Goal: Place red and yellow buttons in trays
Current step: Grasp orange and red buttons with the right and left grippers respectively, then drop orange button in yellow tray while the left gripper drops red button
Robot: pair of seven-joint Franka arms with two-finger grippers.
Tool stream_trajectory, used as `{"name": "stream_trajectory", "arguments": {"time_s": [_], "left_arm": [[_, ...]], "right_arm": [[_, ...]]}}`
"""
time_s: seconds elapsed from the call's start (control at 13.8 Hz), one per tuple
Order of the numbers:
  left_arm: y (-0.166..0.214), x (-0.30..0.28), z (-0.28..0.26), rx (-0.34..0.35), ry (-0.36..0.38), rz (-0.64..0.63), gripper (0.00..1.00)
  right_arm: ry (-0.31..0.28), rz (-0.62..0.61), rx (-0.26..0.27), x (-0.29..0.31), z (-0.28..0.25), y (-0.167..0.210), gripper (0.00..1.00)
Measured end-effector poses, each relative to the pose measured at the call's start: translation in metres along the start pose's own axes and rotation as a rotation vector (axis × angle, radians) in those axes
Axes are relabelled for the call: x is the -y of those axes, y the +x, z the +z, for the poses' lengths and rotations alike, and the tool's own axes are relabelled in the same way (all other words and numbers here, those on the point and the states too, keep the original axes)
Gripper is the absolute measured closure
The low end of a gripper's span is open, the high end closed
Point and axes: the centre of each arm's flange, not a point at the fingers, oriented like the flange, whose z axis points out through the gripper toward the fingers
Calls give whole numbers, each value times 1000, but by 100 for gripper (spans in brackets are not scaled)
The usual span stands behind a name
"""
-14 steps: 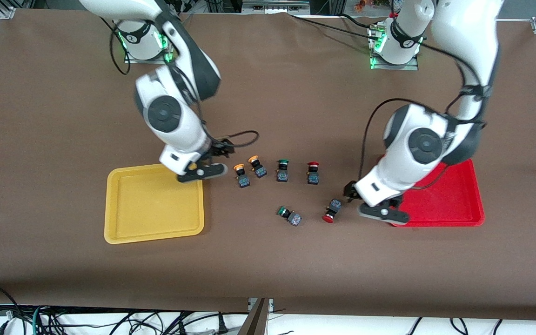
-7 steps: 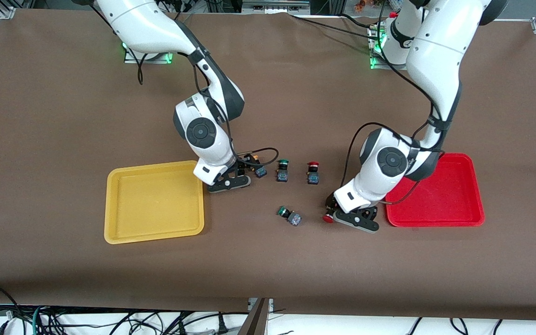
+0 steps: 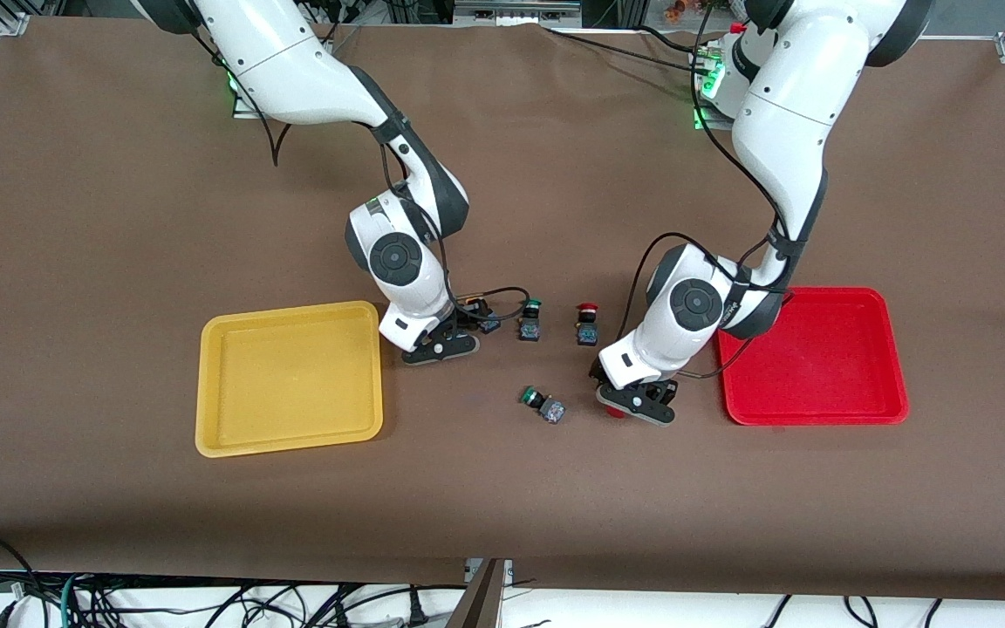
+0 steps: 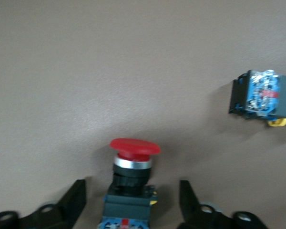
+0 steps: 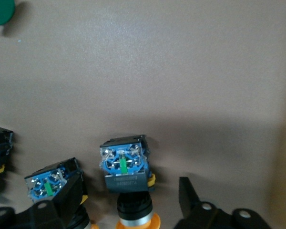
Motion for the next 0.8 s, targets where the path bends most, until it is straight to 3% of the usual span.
{"name": "stream_trajectory", "arguments": {"time_s": [0.07, 0.15, 0.22, 0.29, 0.36, 0.58, 0.8], "left_arm": [[-1, 2, 0, 1, 1, -3, 32], [0, 4, 0, 0, 3, -4, 41], [1, 5, -2, -2, 4, -3, 53], [2, 6, -6, -2, 6, -2, 56], [3, 7, -13, 10, 9, -1, 56], [8, 29, -73, 125, 48, -18, 56], [-3, 99, -139, 258, 173, -45, 56]], "right_arm": [[0, 4, 0, -1, 0, 0, 26], [0, 6, 1, -1, 1, 0, 26], [0, 8, 1, -2, 2, 0, 32], [0, 9, -1, -2, 5, 0, 44], [3, 12, -4, -3, 6, 0, 56], [-5, 22, 6, -13, 2, 5, 57], [-33, -47, 41, -45, -39, 25, 57]]}}
